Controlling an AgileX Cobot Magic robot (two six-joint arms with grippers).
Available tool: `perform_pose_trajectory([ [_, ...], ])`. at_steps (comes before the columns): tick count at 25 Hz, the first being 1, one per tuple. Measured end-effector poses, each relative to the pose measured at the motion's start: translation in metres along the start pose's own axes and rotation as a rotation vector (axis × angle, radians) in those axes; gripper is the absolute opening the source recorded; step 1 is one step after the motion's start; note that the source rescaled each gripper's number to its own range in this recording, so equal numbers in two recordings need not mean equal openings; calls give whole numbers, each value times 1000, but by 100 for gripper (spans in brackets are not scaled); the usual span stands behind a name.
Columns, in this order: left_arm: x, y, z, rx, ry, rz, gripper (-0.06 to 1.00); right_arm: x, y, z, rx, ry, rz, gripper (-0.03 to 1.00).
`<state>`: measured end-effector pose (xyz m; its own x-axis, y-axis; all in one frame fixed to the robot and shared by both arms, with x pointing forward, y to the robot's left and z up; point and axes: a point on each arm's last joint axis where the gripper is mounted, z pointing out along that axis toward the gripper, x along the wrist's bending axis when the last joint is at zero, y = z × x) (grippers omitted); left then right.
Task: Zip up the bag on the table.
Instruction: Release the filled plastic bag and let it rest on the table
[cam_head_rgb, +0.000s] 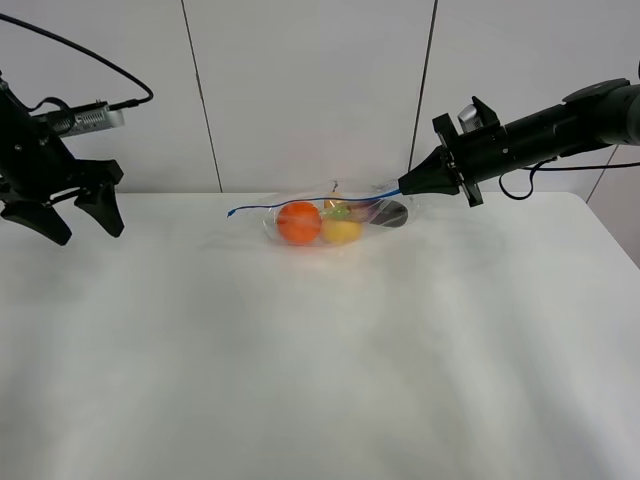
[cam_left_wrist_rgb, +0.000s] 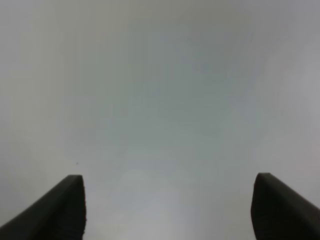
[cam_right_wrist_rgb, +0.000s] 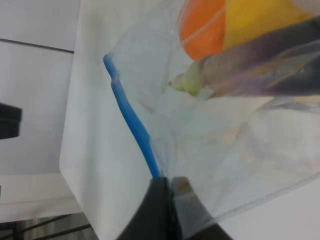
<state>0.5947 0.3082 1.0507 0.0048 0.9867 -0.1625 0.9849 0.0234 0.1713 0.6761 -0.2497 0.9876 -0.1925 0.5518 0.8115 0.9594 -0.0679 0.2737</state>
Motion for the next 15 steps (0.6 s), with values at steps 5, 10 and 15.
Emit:
perform_pose_trajectory([
  [5,-1,-13,-39,-93,80,14,86,0,0,0,0,0,0,0],
  [10,-4,-41,-86,-215,150,33,84,0,0,0,0,0,0,0],
  [15,-10,-100,-111,-279,153,39,83,0,0,0,0,0,0,0],
])
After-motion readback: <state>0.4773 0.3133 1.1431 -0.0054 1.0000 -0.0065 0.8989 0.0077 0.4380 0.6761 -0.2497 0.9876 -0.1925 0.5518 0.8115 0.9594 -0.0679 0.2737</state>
